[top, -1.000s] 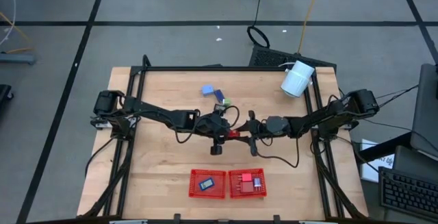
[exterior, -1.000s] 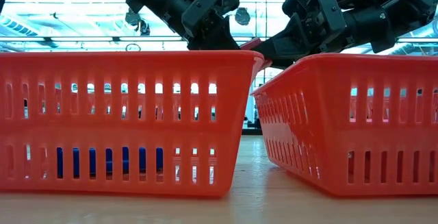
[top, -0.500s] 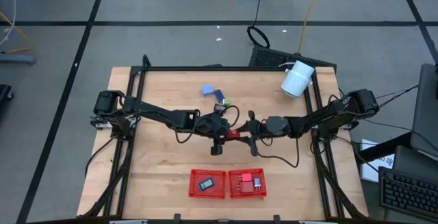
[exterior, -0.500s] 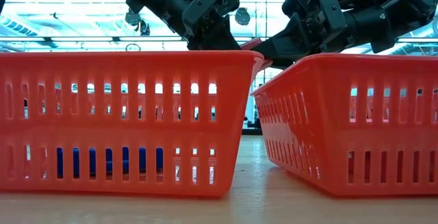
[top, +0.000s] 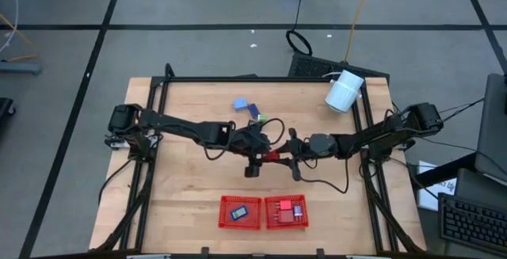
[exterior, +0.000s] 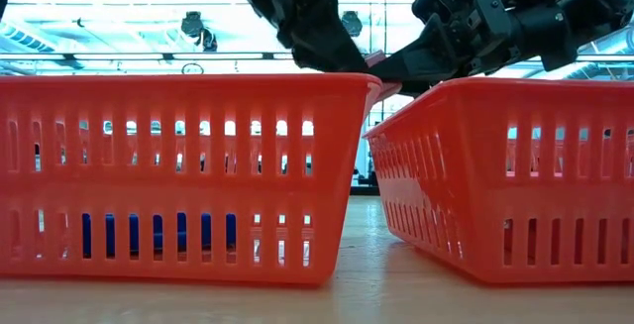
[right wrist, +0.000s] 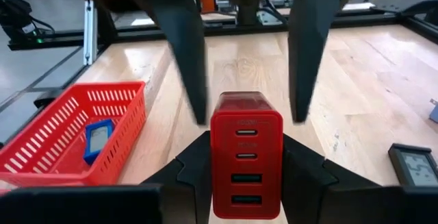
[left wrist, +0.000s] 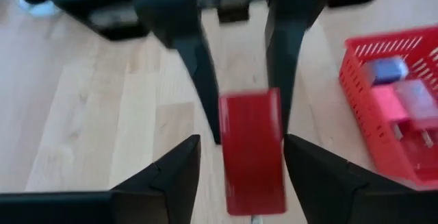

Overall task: Pick & Place Office items
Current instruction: Put the red charger adapter into the right red bin

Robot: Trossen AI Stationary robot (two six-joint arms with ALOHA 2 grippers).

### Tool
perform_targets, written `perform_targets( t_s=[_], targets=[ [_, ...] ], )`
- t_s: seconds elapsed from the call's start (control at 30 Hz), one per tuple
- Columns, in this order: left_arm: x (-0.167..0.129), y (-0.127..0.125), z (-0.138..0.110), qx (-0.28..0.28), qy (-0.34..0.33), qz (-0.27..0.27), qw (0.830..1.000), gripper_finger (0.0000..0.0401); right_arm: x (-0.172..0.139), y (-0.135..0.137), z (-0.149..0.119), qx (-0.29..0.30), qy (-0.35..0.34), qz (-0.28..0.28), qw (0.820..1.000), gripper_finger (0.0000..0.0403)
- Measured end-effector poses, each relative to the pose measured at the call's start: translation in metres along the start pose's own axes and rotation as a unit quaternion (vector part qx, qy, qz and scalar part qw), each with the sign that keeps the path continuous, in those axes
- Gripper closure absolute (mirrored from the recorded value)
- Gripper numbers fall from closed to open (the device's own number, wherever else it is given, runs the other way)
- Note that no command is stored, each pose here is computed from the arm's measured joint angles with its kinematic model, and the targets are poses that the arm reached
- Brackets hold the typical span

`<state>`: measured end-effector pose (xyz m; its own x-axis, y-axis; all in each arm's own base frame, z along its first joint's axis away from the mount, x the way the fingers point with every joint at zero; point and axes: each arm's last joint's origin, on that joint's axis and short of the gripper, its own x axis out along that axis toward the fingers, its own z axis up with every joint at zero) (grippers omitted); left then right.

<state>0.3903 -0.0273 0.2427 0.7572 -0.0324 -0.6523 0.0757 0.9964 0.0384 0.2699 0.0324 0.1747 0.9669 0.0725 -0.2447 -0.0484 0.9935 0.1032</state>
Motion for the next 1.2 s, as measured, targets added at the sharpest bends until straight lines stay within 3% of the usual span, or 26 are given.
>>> perform_targets(
  t_s=[0.2,0.37,0.7,0.9,1.2],
  targets=[
    [-0.023,-0.003,0.005,0.029,-0.031,-0.056,0.998,0.0177,-0.003,0.000,0.000,-0.001,0.015,-0.002,1.000,0.0288],
    [-0.059,-0.002,-0.003,0.033,-0.076,-0.056,0.995,0.0178,-0.011,0.001,0.008,-0.001,0.010,-0.001,1.000,0.0289],
    [-0.111,0.006,-0.076,0.016,-0.159,0.034,0.987,0.0175,-0.021,0.010,0.017,-0.006,0.000,0.014,1.000,0.0288],
    [-0.136,0.014,-0.124,-0.013,-0.211,0.054,0.976,0.0173,-0.022,0.010,0.018,-0.008,-0.003,0.014,1.000,0.0289],
    [-0.165,0.016,-0.173,-0.046,-0.271,0.072,0.959,0.0188,-0.022,0.010,0.018,-0.008,0.000,0.014,1.000,0.0288]
  ],
)
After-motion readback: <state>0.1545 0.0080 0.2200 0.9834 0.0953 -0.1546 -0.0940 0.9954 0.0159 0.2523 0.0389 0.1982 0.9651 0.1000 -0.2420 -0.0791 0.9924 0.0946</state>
